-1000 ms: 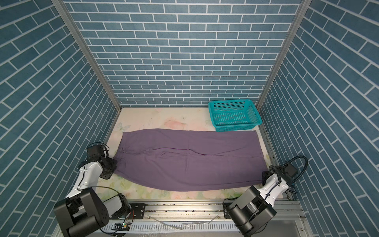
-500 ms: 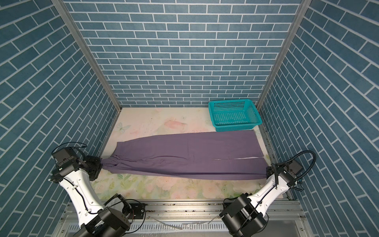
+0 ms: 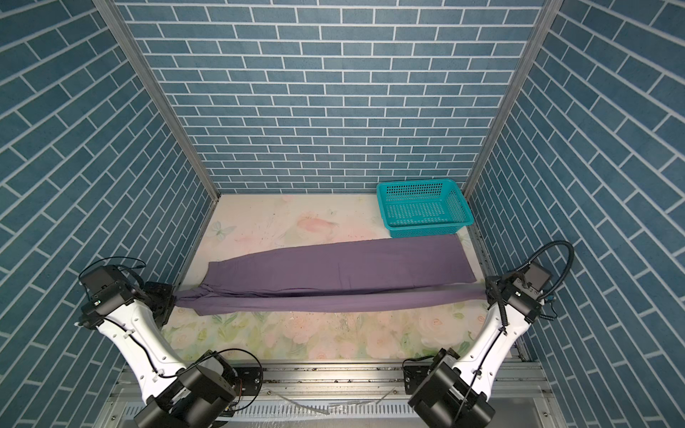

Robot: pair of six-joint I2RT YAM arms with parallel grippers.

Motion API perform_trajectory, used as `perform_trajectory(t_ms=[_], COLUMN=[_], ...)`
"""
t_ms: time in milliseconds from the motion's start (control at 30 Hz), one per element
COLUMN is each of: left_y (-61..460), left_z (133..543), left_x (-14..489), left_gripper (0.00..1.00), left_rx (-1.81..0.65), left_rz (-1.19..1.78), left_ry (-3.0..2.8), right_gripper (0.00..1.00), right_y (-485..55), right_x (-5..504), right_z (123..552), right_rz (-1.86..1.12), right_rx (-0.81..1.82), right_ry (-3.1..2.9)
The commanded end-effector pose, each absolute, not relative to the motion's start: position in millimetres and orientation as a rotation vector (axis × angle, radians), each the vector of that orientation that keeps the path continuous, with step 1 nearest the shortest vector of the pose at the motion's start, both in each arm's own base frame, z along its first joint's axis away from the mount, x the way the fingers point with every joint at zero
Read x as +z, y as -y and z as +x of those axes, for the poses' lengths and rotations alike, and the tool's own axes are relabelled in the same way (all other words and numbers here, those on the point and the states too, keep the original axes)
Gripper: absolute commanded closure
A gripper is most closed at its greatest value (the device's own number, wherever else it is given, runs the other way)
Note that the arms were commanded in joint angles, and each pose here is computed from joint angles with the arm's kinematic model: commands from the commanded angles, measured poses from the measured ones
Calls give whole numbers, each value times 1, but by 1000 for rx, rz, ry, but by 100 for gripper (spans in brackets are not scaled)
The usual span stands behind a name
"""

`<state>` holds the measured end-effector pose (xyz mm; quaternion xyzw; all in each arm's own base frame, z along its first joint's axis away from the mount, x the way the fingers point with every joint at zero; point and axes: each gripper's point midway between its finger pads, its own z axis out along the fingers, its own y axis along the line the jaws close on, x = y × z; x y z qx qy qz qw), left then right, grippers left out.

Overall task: Fold and stack the trousers
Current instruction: Fold the trousers at the center of the table.

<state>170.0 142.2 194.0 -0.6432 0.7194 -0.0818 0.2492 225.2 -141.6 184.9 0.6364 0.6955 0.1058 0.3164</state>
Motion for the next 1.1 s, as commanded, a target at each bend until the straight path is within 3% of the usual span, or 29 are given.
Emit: perform_trajectory(t_ms=[0, 300, 600, 1067], left_y=[-188, -197, -184, -176], left_z=[178, 219, 269, 292], left_x=[225, 231, 236, 215], left_gripper=[100, 100, 100, 100], left_rx=[-43, -96, -49, 1], left_rz=[-1713, -1642, -1546, -1527], left_ry=[-1803, -1788, -1844, -1912], right_gripper=[100, 100, 100, 100], right_y=[158, 158, 165, 170], right_x=[217, 213, 251, 249], right_z=[254, 304, 333, 360], right_rz=[1545, 1407, 1228, 1179], right_rx=[153, 130, 100, 34], right_ry=[-1782, -1853, -1745, -1798])
